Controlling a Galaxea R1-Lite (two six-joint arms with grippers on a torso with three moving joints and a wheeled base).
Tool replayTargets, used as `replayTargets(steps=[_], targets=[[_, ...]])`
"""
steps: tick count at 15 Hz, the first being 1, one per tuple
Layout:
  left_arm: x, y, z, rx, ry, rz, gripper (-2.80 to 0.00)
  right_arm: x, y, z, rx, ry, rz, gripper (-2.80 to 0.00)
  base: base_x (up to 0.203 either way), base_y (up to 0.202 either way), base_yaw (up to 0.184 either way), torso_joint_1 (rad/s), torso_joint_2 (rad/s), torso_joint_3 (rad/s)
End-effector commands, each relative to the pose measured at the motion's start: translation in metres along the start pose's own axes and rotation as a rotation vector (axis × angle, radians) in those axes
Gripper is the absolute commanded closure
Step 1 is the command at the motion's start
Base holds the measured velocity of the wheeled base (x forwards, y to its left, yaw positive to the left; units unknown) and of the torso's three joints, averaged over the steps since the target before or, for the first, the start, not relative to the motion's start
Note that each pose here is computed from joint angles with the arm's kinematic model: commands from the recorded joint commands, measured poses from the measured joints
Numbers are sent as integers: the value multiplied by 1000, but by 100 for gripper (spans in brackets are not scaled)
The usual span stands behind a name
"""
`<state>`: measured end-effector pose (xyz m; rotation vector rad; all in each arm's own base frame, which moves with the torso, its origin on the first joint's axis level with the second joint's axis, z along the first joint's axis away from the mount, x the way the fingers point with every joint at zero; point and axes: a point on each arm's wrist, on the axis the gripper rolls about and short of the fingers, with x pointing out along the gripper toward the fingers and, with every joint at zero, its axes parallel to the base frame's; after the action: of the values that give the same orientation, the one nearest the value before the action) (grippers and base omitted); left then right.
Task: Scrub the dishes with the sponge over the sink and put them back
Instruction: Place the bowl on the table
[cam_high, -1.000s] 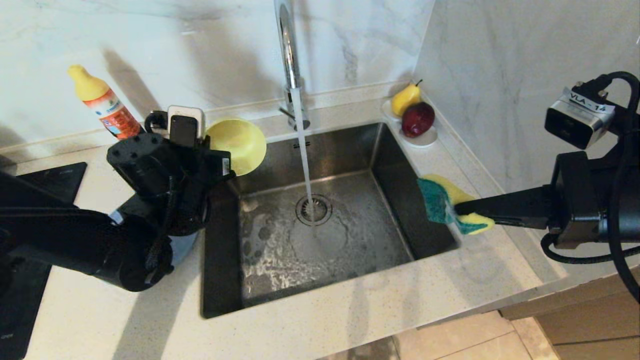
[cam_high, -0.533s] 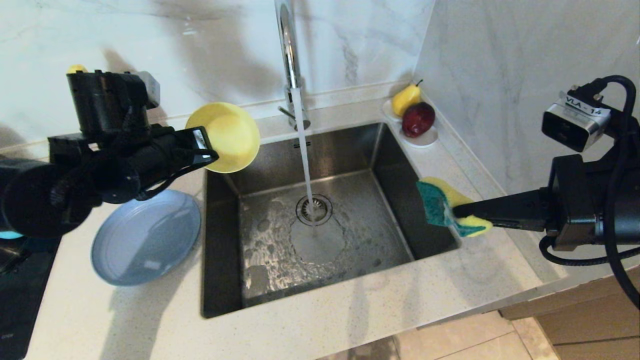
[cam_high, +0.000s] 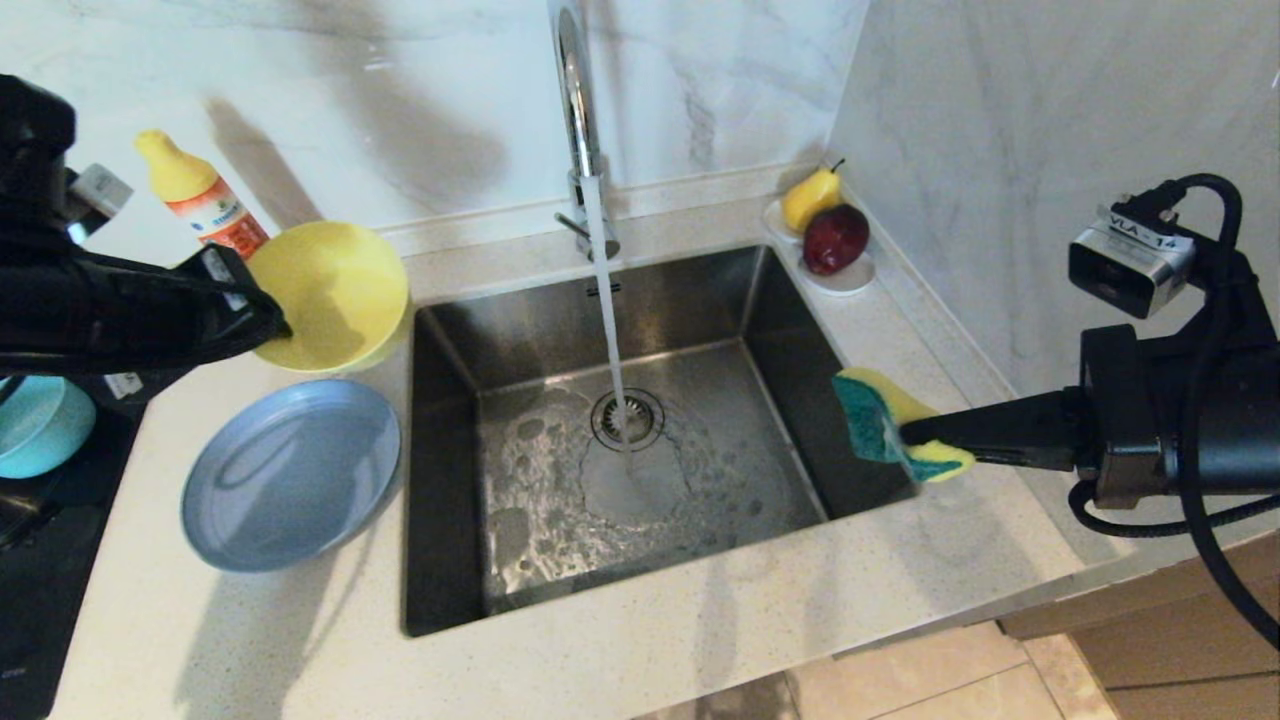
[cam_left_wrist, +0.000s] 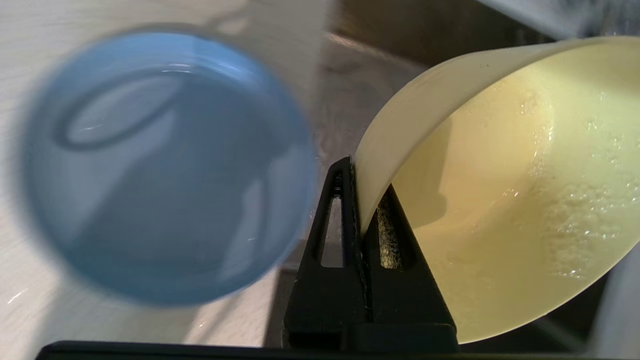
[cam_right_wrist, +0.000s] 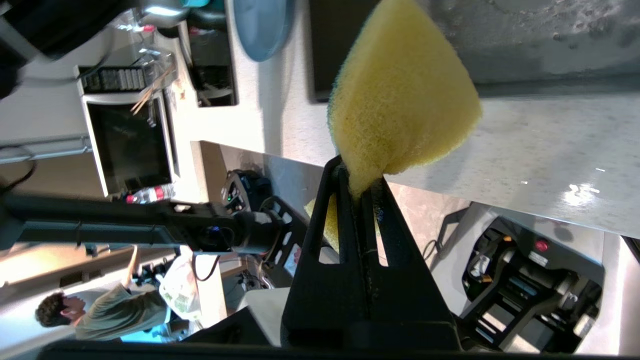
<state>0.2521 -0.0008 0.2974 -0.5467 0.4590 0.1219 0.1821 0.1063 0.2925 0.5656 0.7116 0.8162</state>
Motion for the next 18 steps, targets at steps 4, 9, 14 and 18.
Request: replayTargets(steps=[4, 9, 14, 18], targets=[[-44, 34, 6, -95, -21, 123, 0, 8, -15, 5, 37, 6, -44, 0, 0, 0, 0, 0, 0, 0], [-50, 71, 5, -182, -56, 267, 0, 8, -19, 7, 41, -2, -60, 0, 0, 0, 0, 0, 0, 0], [-28, 127, 14, -316, -26, 435, 0, 12, -22, 8, 46, 5, -67, 0, 0, 0, 0, 0, 0, 0], [-24, 176, 22, -439, -22, 512, 0, 16, -26, 10, 56, 10, -77, 0, 0, 0, 0, 0, 0, 0]])
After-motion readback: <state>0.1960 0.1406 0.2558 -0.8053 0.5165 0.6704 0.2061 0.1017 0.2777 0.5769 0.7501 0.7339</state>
